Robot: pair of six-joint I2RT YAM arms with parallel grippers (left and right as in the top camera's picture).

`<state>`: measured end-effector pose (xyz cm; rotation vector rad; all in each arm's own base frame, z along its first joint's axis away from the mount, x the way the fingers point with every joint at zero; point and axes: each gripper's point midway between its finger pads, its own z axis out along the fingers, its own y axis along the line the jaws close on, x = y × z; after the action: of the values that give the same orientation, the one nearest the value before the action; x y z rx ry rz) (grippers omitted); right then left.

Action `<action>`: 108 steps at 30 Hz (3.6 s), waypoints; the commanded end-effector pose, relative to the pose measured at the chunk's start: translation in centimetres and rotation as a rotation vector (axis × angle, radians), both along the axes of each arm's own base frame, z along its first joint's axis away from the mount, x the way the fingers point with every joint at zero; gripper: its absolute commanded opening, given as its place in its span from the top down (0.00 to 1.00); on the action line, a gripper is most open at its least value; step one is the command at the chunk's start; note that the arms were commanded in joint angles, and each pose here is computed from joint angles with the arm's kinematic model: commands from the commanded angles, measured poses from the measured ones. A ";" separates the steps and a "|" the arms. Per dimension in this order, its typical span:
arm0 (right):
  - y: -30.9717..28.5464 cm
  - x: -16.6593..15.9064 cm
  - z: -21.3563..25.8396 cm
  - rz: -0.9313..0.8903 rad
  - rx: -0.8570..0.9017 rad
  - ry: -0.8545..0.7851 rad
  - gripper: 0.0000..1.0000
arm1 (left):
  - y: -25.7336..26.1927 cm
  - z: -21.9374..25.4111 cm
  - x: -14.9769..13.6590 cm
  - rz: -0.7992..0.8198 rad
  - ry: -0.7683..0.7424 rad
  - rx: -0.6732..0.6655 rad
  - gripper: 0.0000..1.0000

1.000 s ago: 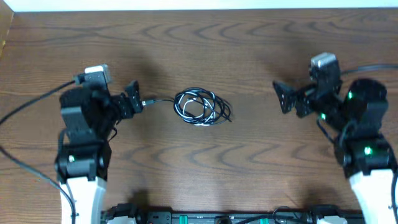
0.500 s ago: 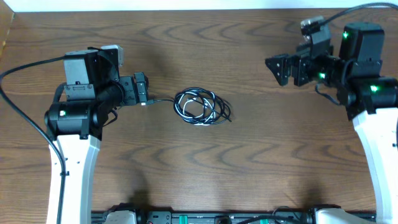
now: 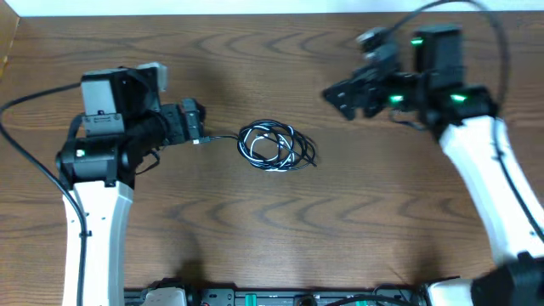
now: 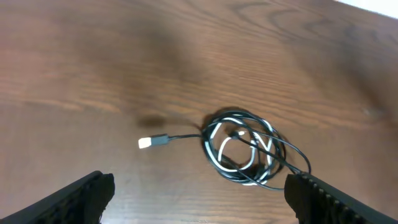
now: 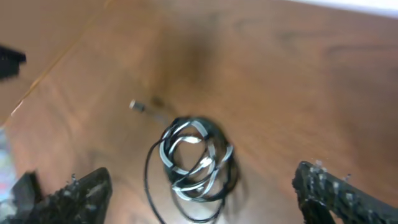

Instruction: Untangle cables

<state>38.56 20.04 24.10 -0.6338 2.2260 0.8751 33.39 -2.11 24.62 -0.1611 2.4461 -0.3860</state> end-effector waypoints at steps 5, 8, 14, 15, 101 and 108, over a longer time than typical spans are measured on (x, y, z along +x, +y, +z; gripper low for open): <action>5.6 -2.3 -5.1 0.195 -0.051 0.095 0.13 | 3.6 -1.7 -0.4 0.188 0.118 -0.081 0.07; 7.3 -3.7 -7.1 0.279 -0.087 0.112 0.13 | 3.9 -2.0 -0.5 0.202 0.134 -0.088 0.08; 9.5 -5.3 -10.6 0.359 -0.129 0.175 0.21 | 3.9 -2.2 -0.4 0.213 0.142 -0.097 0.07; 9.9 -5.7 -11.3 0.377 -0.138 0.184 0.27 | 3.9 -2.2 -0.4 0.213 0.142 -0.097 0.08; -19.6 1.3 -17.5 -0.725 -0.376 0.679 0.23 | -30.7 -17.9 -0.4 -0.697 0.197 -0.024 0.30; -19.6 1.2 -17.5 -0.725 -0.377 0.682 0.23 | -32.6 -20.2 -1.4 -0.733 0.198 0.011 0.33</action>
<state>39.99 0.24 6.95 0.4199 2.9274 0.2936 32.06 -34.26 5.40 0.7361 2.6251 -0.7305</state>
